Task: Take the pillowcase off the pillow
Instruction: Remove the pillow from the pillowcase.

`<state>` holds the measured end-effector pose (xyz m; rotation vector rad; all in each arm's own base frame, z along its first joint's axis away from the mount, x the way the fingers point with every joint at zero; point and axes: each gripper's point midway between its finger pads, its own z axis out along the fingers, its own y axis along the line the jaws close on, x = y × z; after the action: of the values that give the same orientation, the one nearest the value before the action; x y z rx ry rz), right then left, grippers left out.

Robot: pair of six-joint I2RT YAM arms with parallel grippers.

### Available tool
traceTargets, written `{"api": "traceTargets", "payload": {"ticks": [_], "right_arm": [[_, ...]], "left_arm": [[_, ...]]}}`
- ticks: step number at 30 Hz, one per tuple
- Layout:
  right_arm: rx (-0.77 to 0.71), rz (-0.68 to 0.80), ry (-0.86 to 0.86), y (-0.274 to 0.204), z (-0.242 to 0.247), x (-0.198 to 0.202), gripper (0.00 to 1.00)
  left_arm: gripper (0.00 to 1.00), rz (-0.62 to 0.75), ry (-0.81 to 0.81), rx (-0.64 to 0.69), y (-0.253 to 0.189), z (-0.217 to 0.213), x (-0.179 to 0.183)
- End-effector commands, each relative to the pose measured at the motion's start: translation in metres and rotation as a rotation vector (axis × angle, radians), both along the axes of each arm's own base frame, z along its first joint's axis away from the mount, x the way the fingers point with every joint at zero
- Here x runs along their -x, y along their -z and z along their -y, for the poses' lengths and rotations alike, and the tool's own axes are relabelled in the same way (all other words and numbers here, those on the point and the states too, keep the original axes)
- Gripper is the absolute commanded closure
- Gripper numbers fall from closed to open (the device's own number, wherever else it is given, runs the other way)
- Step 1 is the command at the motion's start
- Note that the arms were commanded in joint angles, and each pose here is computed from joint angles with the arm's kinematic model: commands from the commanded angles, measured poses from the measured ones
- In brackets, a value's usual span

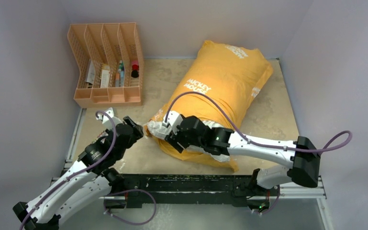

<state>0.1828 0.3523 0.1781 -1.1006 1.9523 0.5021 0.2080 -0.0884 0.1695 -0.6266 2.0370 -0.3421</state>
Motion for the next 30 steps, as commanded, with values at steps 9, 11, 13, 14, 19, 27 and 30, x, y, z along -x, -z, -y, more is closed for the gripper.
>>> {"api": "traceTargets", "payload": {"ticks": [9, 11, 13, 14, 19, 27, 30], "right_arm": [[0.322, 0.566, 0.304, 0.068, 0.058, -0.084, 0.46], [0.300, 0.573, 0.362, 0.065, 0.060, -0.088, 0.69], [0.230, 0.548, 0.378, 0.057, 0.054, -0.087, 0.97], [0.183, 0.527, 0.387, 0.050, 0.051, -0.086, 1.00], [-0.133, 0.396, 0.372, -0.003, 0.026, -0.069, 1.00], [-0.363, 0.204, 0.224, -0.046, -0.009, -0.036, 1.00], [-0.410, 0.154, 0.178, -0.055, -0.024, -0.029, 1.00]], "left_arm": [[0.41, 0.007, 0.013, 0.051, -0.004, 0.009, -0.003], [0.41, -0.008, 0.034, 0.060, 0.000, 0.014, -0.001], [0.41, -0.019, 0.061, 0.076, 0.003, 0.020, 0.000], [0.41, -0.022, 0.073, 0.086, 0.005, 0.023, 0.000], [0.38, 0.043, 0.150, 0.217, -0.003, 0.050, -0.005], [0.28, 0.259, 0.279, 0.600, -0.051, 0.108, -0.024], [0.27, 0.319, 0.302, 0.654, -0.060, 0.120, -0.033]]}}
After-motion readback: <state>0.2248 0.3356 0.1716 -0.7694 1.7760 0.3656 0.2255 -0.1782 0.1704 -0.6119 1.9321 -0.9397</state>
